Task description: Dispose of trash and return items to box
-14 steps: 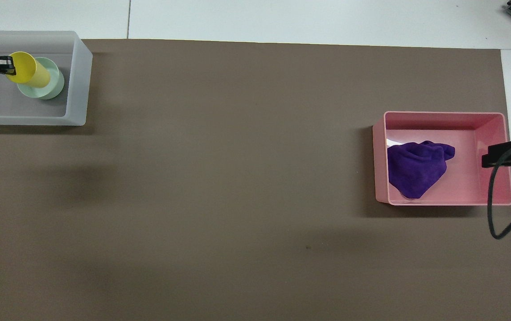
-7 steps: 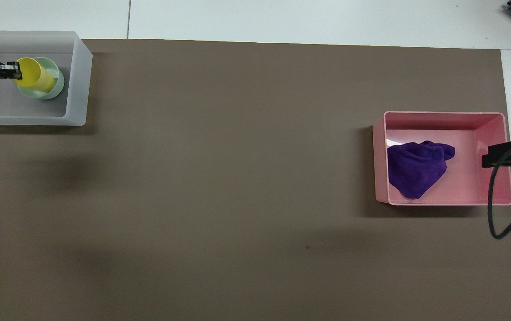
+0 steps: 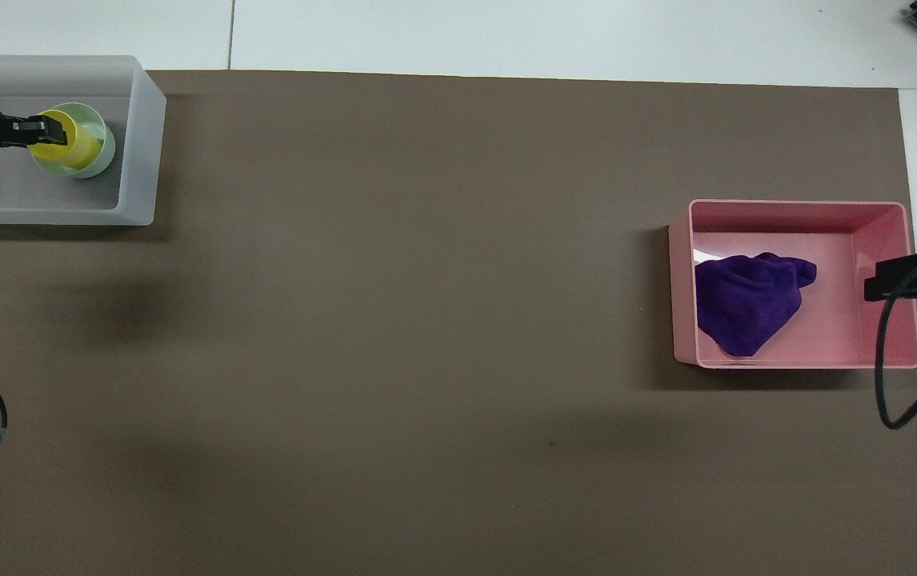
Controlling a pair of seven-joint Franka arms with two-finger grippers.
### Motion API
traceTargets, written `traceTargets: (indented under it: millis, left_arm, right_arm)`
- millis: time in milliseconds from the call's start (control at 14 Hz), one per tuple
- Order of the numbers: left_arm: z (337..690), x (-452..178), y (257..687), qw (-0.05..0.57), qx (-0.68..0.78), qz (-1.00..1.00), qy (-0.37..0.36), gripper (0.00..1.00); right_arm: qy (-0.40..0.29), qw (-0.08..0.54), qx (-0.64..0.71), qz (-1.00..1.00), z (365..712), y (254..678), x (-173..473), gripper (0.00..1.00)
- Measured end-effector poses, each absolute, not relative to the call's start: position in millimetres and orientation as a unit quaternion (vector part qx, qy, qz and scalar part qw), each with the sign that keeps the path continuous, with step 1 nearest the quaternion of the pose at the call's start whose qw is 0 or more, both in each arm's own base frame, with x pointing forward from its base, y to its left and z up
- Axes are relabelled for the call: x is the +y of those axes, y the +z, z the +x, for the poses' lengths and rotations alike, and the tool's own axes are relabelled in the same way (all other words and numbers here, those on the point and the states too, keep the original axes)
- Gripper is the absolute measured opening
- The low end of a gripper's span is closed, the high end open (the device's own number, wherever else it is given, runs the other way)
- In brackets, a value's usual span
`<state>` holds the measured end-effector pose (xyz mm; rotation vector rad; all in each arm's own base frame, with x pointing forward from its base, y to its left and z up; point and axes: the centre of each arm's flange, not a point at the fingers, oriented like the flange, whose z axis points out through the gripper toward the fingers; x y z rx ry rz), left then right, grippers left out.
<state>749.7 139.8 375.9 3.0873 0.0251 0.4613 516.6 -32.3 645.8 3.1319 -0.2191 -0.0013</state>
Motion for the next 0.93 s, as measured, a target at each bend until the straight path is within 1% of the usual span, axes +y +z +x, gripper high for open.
traceTargets:
  millis: [214,286,429,714,929]
  left_arm:
    - [743,124,421,0.009,-0.009,0.988,0.155,0.99]
    - [736,112,440,0.009,-0.017,0.987,0.157,1.00]
    - [708,79,475,0.007,-0.038,0.987,0.153,1.00]
    - [642,-2,504,0.010,-0.061,0.989,0.133,1.00]
    - [606,-43,533,0.012,-0.077,0.992,0.104,1.00]
  right_arm:
    - [-0.001,0.001,-0.070,0.998,517,646,-32,1.00]
    - [-0.001,0.001,-0.070,0.998,517,646,-32,1.00]
    - [-0.001,0.001,-0.070,0.998,517,646,-32,1.00]
    - [0.012,0.004,-0.069,0.998,520,648,-33,1.00]
    - [0.019,0.005,-0.069,0.997,521,648,-33,1.00]
